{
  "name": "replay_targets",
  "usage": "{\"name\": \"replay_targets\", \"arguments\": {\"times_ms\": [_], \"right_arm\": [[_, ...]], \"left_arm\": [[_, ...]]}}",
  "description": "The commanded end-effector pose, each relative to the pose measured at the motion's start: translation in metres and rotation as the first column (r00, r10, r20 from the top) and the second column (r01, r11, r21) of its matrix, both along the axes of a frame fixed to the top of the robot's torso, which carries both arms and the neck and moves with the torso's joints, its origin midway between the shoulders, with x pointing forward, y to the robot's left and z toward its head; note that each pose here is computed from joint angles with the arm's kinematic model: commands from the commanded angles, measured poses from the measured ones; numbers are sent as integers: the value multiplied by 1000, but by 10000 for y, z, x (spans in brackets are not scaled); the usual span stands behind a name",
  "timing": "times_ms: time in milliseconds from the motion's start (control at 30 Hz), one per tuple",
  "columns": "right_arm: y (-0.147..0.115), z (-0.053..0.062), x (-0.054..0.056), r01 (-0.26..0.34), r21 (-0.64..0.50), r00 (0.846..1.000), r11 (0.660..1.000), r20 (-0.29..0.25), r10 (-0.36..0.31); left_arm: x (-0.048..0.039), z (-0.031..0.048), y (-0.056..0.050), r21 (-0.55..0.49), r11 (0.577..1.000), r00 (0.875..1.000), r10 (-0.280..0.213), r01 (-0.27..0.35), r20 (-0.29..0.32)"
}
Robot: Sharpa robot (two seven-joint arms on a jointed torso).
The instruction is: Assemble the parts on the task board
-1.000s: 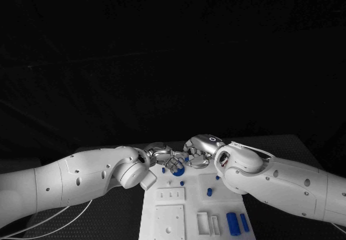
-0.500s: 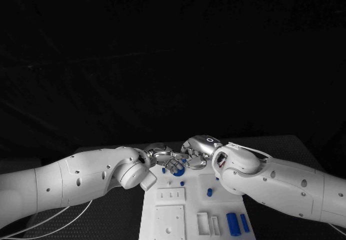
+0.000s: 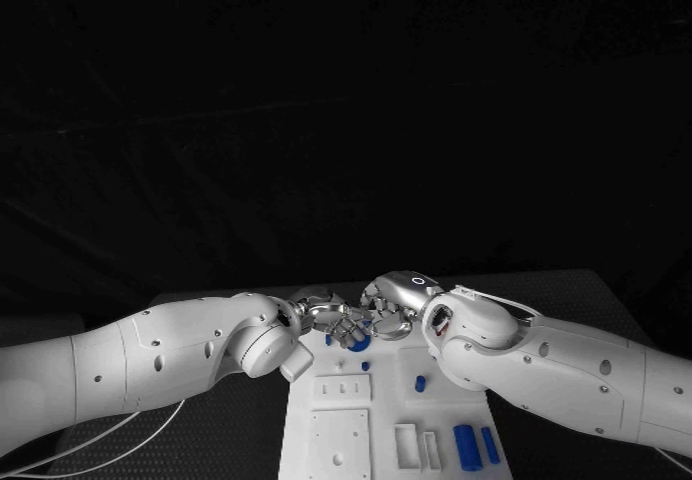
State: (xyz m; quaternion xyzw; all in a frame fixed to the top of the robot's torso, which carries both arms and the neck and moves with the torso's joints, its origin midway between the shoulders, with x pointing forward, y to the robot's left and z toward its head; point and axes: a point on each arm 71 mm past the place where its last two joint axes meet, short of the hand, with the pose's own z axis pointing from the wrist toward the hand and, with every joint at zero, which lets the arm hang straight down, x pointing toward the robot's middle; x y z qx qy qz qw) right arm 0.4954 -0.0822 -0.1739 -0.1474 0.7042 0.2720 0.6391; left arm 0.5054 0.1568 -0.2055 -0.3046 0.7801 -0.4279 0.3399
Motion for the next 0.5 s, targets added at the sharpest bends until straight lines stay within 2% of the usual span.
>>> {"name": "replay_targets", "arguments": {"times_ms": [33,500], "right_arm": [[44,-40,-42,-25,-14,1000,1000,-15,25],[62,-56,-45,-28,-20,999,999,-15,28]], "left_arm": [[0,46,-54,-28,999,1000,-23,23,13],[4,25,-70,-3,1000,1000,-21,21,-8]]}}
